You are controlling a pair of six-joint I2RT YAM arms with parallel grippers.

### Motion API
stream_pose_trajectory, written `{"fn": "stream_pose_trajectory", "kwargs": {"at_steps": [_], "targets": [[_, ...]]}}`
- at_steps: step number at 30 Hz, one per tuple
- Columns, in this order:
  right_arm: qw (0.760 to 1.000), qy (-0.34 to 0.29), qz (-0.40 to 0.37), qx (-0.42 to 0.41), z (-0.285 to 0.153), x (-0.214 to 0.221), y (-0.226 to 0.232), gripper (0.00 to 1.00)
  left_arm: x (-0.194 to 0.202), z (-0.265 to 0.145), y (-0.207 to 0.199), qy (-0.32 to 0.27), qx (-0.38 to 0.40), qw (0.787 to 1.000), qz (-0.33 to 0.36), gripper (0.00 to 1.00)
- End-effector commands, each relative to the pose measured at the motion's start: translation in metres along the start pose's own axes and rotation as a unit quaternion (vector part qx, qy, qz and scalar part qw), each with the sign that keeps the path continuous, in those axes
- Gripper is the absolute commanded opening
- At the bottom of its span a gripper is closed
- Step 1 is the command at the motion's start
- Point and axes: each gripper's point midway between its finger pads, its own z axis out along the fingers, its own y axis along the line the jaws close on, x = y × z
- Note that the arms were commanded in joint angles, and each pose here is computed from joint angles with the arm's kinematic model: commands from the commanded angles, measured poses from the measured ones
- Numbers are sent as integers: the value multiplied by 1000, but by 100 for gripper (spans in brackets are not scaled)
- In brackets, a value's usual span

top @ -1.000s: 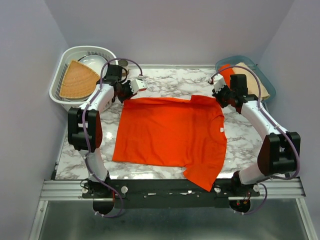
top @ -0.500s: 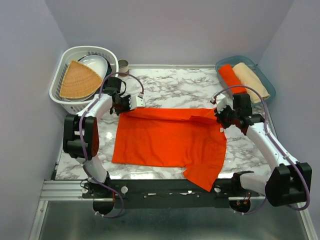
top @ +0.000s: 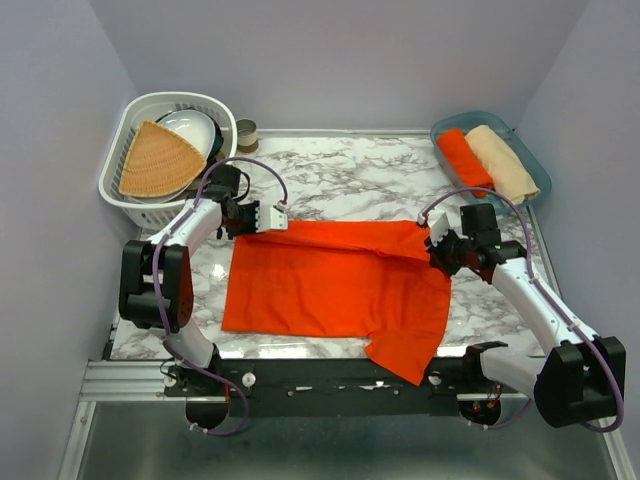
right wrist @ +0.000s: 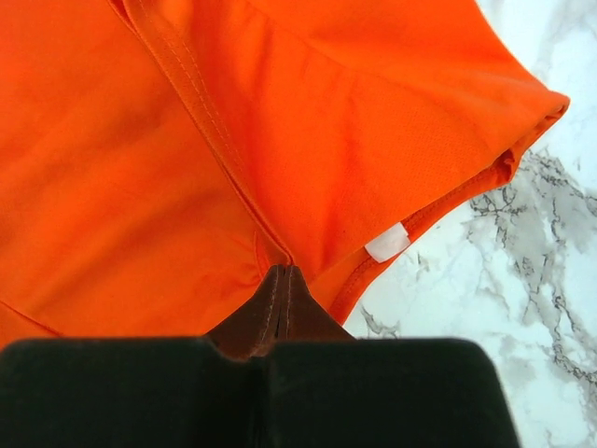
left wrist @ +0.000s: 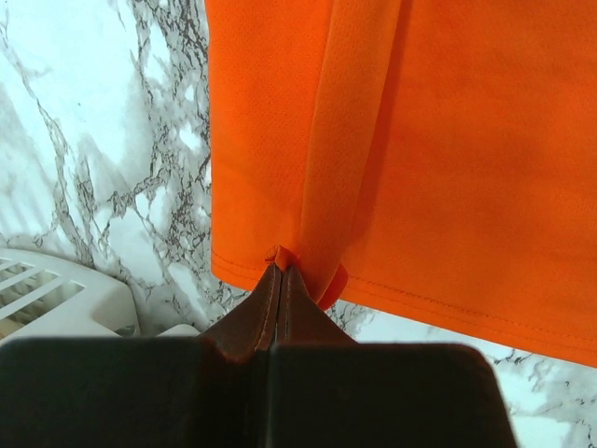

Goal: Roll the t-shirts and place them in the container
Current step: Fold the T-shirt at the center of the board.

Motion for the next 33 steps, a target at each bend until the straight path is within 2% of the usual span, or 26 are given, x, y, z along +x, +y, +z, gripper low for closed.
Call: {"fn": "stream_pose_trajectory", "kwargs": {"at_steps": [1, 4, 6, 7, 8, 9, 11, 15, 17, 20, 22, 26, 29, 33], "targets": [[999, 19, -17, -32, -3, 16, 18, 1, 9, -13, -13, 24, 7, 999, 28, 0], [997, 33, -31, -60, -7, 25, 29, 1, 20, -25, -33, 45, 34, 998, 34, 0], [994, 45, -36, -91, -14, 30, 41, 1, 26, -39, -44, 49, 39, 997, 44, 11], [992, 49, -37, -106, -17, 30, 46, 4, 29, -46, -54, 50, 53, 996, 45, 21], [991, 48, -39, -121, -21, 24, 48, 19, 30, -50, -59, 50, 53, 996, 49, 40], [988, 64, -31, -136, -28, 27, 54, 29, 28, -61, -55, 48, 33, 996, 61, 50], [988, 73, -25, -137, -30, 23, 50, 39, 23, -73, -50, 38, 14, 996, 79, 59], [990, 33, -31, -130, -18, -18, 29, 40, -11, -88, -28, -22, -24, 997, 66, 71], [991, 22, -20, -134, -9, -32, 21, 39, -22, -85, -15, -31, -39, 999, 14, 70], [990, 29, 11, -138, 12, -50, 4, 38, -25, -76, -15, -32, -6, 998, -63, 67], [992, 22, 12, -121, 20, -64, -11, 38, -25, -72, -25, -32, 23, 995, -88, 65], [994, 32, 3, -108, 43, -73, -34, 38, -30, -78, -40, -42, 31, 996, -73, 62], [994, 38, -2, -100, 53, -80, -47, 36, -17, -78, -56, -18, 35, 998, -39, 57], [993, 60, 2, -97, 78, -79, -62, 36, 2, -72, -60, 24, 30, 998, -43, 54]]}}
